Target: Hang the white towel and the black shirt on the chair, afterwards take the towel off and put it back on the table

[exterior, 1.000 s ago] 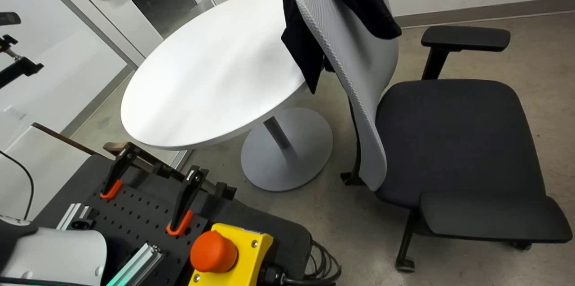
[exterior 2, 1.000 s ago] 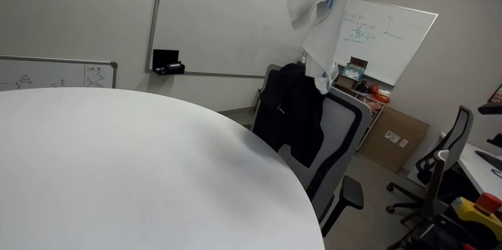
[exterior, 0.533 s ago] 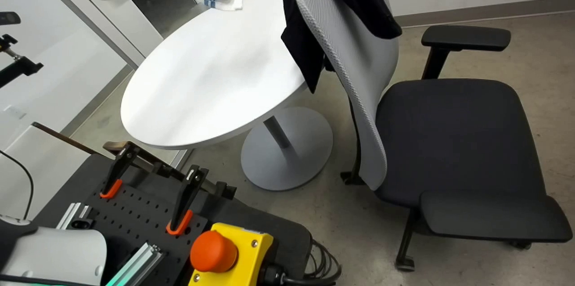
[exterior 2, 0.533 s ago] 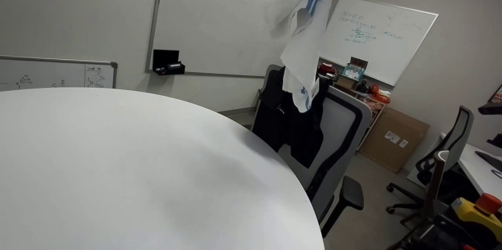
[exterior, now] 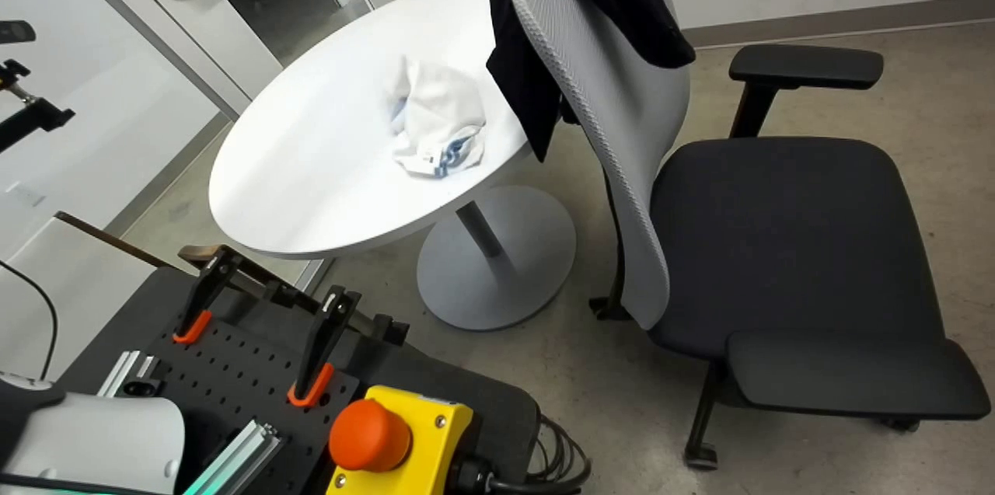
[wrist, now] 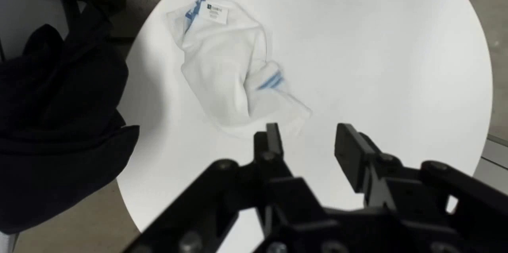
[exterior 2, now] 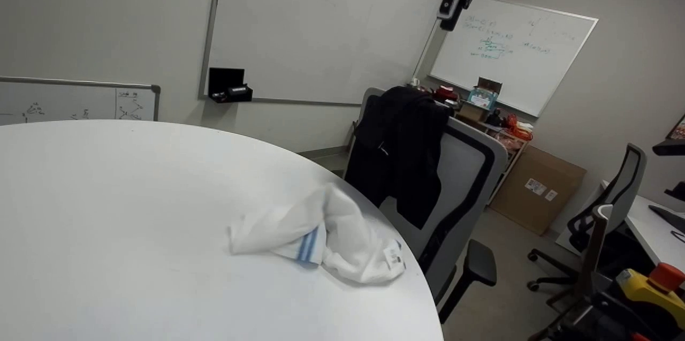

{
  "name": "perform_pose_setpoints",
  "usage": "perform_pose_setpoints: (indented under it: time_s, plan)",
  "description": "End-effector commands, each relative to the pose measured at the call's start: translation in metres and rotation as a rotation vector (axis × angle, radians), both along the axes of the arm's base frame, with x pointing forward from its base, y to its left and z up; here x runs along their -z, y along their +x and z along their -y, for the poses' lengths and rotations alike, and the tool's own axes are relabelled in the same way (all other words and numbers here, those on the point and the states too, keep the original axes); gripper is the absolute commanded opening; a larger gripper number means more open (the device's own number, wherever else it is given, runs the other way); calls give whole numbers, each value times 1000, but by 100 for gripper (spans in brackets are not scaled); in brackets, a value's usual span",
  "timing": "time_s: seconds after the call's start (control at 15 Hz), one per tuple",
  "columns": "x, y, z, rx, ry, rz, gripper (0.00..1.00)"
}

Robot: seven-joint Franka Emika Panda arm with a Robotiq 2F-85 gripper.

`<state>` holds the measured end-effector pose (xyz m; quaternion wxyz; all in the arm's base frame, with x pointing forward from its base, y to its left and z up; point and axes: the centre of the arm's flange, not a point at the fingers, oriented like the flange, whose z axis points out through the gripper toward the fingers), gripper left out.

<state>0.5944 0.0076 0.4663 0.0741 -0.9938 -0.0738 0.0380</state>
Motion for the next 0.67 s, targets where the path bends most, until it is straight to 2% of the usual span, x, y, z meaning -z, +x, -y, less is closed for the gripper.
perform_pose_setpoints:
  time_s: [0.0, 0.27, 0.33, 0.4, 0.47, 0.6]
  plan:
    - [12, -7, -5, -2, -56, -19, 73]
    - [18, -14, -5, -3, -97, -24, 99]
    - [19, -15, -4, 1, -107, -32, 100]
    - [19, -7, 1, -11, -72, -41, 92]
    - [21, -8, 1, -10, -78, -44, 98]
    - [21, -9, 1, -9, -80, -46, 100]
